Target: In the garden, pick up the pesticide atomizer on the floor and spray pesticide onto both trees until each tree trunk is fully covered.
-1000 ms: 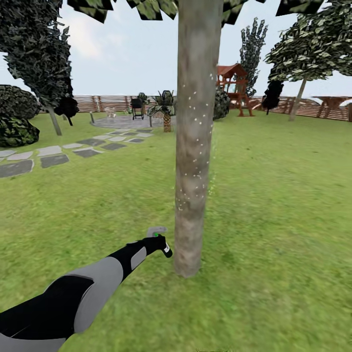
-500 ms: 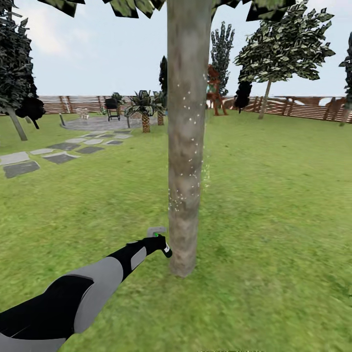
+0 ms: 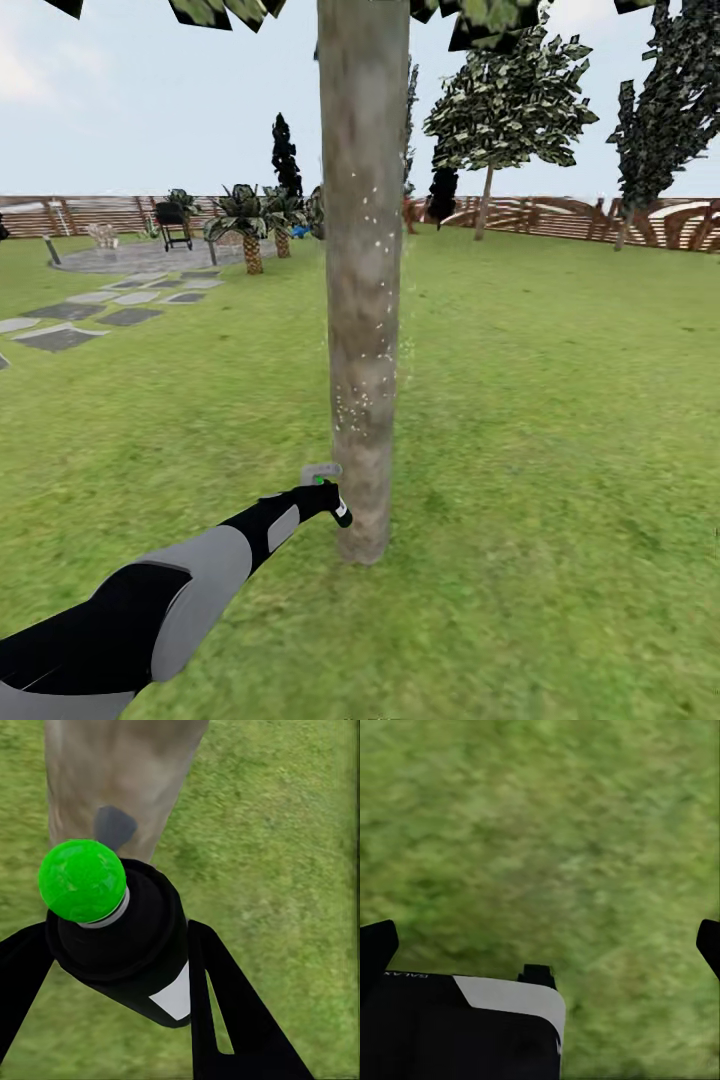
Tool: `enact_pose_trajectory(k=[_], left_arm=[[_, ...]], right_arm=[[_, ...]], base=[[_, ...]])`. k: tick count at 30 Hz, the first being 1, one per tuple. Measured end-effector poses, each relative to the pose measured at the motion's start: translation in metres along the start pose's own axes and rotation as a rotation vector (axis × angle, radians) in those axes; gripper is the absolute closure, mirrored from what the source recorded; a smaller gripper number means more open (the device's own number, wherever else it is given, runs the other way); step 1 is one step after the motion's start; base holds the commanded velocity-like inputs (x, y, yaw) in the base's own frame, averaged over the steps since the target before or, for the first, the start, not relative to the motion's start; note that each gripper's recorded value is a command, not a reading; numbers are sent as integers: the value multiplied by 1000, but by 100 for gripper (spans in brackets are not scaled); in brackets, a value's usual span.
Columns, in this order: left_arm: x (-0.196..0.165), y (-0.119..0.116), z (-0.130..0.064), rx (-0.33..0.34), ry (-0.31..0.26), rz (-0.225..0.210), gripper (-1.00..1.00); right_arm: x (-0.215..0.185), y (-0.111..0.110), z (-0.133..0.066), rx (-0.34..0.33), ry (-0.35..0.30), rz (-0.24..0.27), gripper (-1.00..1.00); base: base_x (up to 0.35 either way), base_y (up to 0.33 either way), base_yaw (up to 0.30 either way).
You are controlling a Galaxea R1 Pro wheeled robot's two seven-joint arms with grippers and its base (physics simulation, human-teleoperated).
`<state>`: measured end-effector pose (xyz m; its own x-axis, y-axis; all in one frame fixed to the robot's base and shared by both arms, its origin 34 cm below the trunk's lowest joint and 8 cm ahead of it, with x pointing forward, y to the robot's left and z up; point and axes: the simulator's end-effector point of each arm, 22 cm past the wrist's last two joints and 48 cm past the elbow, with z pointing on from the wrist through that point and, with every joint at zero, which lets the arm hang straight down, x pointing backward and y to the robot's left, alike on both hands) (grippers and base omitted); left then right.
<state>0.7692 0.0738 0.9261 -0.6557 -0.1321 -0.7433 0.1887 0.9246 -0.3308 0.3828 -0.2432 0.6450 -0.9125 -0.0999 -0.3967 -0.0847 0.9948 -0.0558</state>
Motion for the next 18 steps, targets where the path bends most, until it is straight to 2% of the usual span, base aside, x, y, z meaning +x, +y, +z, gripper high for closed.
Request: enact_pose_trajectory(k=[4, 9, 11, 12, 13, 18], left_arm=[[20, 6, -1, -9, 22, -9, 100], [22, 8, -1, -11, 27, -5, 100], [4, 2, -2, 3, 22, -2, 100], [-11, -1, -4, 13, 45, -5, 100], [-29, 1, -10, 16, 65, -1, 100], [-88, -8, -34, 39, 69, 23, 100]], right_arm=[[-1, 0, 0, 0, -2, 0, -100], [-1, 0, 0, 1, -2, 0, -100], [-1, 0, 0, 1, -3, 0, -100], [-1, 0, 0, 1, -3, 0, -100], [-1, 0, 0, 1, -3, 0, -100], [-1, 0, 0, 1, -3, 0, -100]], base=[[-57, 261, -239], [-9, 45, -46], [-1, 6, -6], [0, 2, -2], [0, 1, -1], [0, 0, 0]])
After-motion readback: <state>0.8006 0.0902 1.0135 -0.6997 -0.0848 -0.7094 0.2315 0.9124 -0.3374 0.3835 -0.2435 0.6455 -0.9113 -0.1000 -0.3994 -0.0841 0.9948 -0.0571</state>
